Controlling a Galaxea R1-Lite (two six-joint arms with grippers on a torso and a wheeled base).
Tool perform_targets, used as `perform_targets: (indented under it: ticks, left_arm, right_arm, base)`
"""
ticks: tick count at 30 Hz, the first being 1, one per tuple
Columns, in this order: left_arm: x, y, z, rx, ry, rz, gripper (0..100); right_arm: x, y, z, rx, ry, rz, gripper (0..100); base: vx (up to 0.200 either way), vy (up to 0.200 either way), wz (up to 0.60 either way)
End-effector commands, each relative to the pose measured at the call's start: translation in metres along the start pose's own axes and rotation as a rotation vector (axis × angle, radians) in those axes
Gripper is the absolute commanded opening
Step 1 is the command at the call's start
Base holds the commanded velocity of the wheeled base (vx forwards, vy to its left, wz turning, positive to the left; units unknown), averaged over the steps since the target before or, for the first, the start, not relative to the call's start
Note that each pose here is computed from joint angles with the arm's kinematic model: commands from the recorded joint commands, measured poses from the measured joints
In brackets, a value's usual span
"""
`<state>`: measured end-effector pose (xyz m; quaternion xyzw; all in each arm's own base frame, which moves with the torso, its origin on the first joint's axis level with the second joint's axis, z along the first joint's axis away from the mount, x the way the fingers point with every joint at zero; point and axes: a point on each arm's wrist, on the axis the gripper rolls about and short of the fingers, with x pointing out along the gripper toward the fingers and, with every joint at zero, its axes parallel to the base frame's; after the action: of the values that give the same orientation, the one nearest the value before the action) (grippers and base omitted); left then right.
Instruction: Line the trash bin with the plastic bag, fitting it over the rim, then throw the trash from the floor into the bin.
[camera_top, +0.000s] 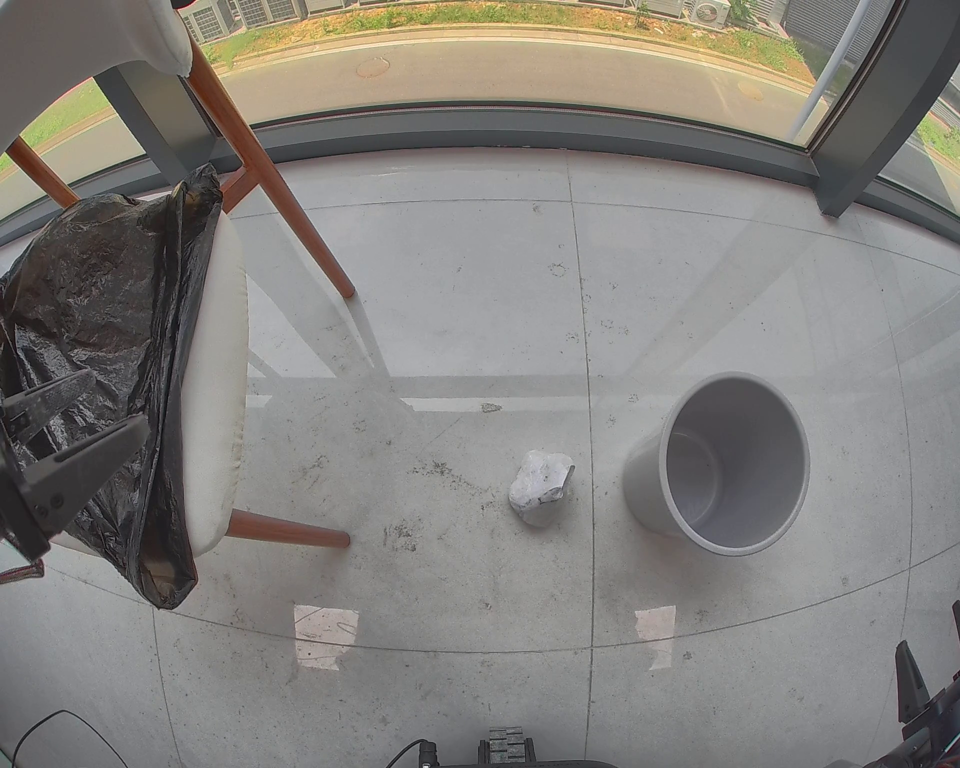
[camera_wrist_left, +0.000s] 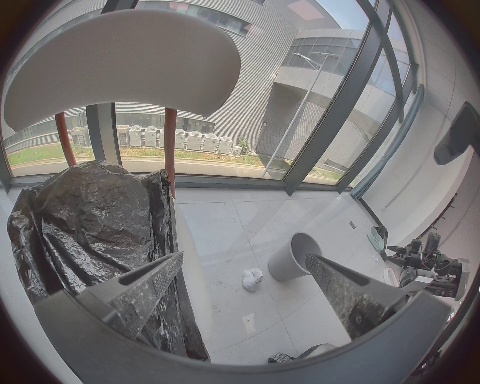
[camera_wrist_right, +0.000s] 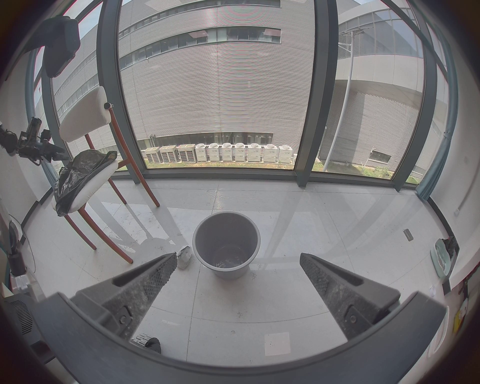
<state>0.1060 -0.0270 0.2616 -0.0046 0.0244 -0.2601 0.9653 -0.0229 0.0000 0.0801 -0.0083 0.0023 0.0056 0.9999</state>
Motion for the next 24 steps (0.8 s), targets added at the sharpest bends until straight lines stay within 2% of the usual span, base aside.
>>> perform_targets:
  ticks: [1, 11, 24]
  left_arm:
    - [0.041, 0.017, -0.006, -0.028, 0.11, 0.088, 100]
    - [0.084, 0.038, -0.02, -0.041, 0.154, 0.248, 100]
    - [0.095, 0.044, -0.025, -0.059, 0.156, 0.275, 100]
  right_arm:
    - [0.001, 0.0, -0.005, 0.0, 0.008, 0.001, 100]
    - [0.001, 0.0, -0.005, 0.001, 0.008, 0.001, 100]
    - [0.001, 0.0, -0.005, 0.001, 0.008, 0.001, 100]
  base:
    - [0.0, 0.0, 0.0]
    - [0.0, 0.0, 0.0]
    - [0.0, 0.0, 0.0]
